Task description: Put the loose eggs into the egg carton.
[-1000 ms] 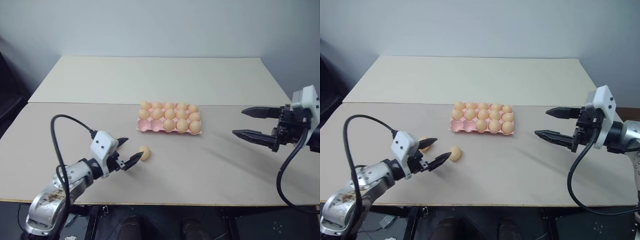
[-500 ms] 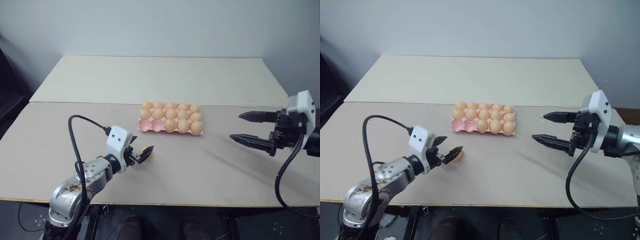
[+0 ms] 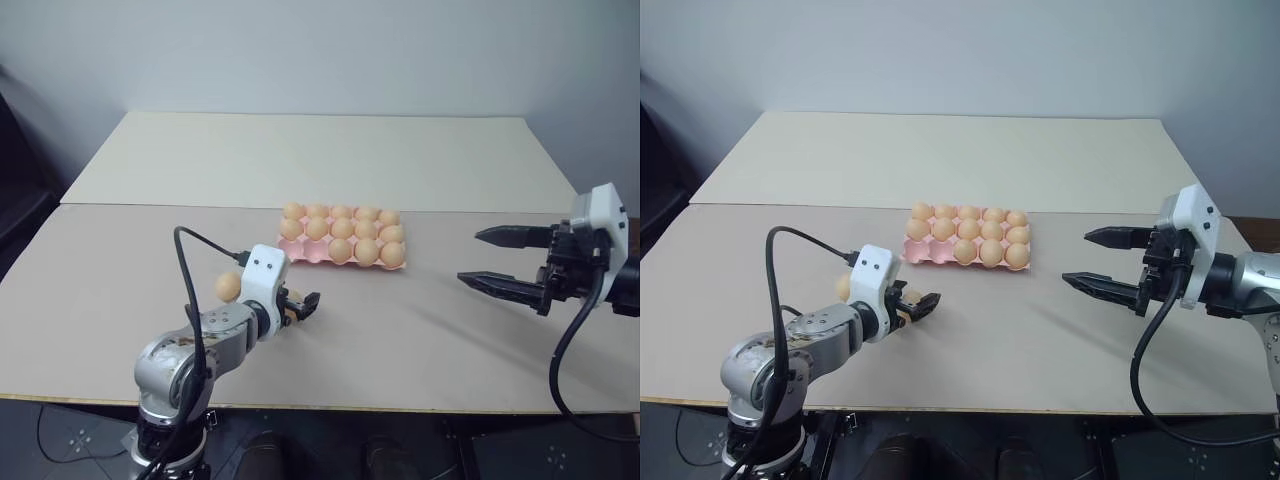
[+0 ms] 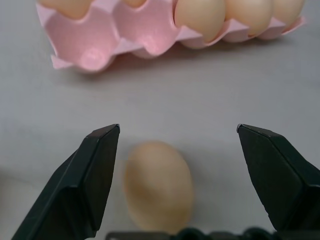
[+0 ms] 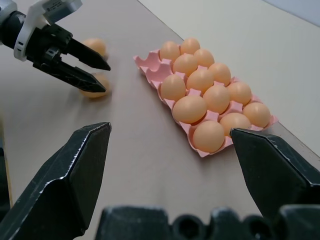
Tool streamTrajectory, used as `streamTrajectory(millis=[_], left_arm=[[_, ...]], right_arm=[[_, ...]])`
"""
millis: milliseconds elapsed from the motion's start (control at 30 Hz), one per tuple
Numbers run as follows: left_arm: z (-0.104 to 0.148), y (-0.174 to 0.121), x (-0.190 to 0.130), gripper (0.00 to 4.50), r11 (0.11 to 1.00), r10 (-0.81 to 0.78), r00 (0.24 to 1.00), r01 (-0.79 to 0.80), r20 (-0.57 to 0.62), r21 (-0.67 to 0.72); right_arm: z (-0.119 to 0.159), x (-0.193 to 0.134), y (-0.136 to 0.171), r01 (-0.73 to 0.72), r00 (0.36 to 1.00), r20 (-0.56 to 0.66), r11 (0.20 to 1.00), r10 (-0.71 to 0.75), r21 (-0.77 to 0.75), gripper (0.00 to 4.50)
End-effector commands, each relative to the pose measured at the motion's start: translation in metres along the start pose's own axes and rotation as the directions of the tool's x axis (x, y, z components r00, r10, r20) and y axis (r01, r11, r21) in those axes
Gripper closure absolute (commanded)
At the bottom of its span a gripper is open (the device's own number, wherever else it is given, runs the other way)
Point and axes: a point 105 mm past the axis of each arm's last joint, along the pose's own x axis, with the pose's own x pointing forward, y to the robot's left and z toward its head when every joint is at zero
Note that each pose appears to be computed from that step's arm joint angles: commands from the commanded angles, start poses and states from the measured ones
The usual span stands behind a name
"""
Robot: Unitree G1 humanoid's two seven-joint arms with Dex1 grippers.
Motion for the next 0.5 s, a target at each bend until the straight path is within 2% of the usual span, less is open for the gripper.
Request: streamTrajectory(millis=[33, 267, 500], left_arm=[[0.004, 0.000, -0.005, 0.40, 0.999, 0.029, 1.000, -0.029, -0.009, 0.024], [-0.005, 0.005, 0.000, 0.40, 0.997, 0.075, 0.994, -0.075, -0.078, 0.009], [-0.007, -0.001, 0.006, 0.40, 0.998, 0.069, 0.994, -0.069, -0.082, 0.009]], right_arm=[[0.011, -0.002, 0.004, -0.009, 1.000, 0.014, 0.999, 0.009, -0.037, 0.05], [0.011, -0.001, 0.004, -0.006, 1.000, 0.010, 0.999, 0.006, -0.034, 0.05], [0.011, -0.001, 0.004, -0.005, 1.000, -0.001, 0.999, 0.005, -0.033, 0.05]])
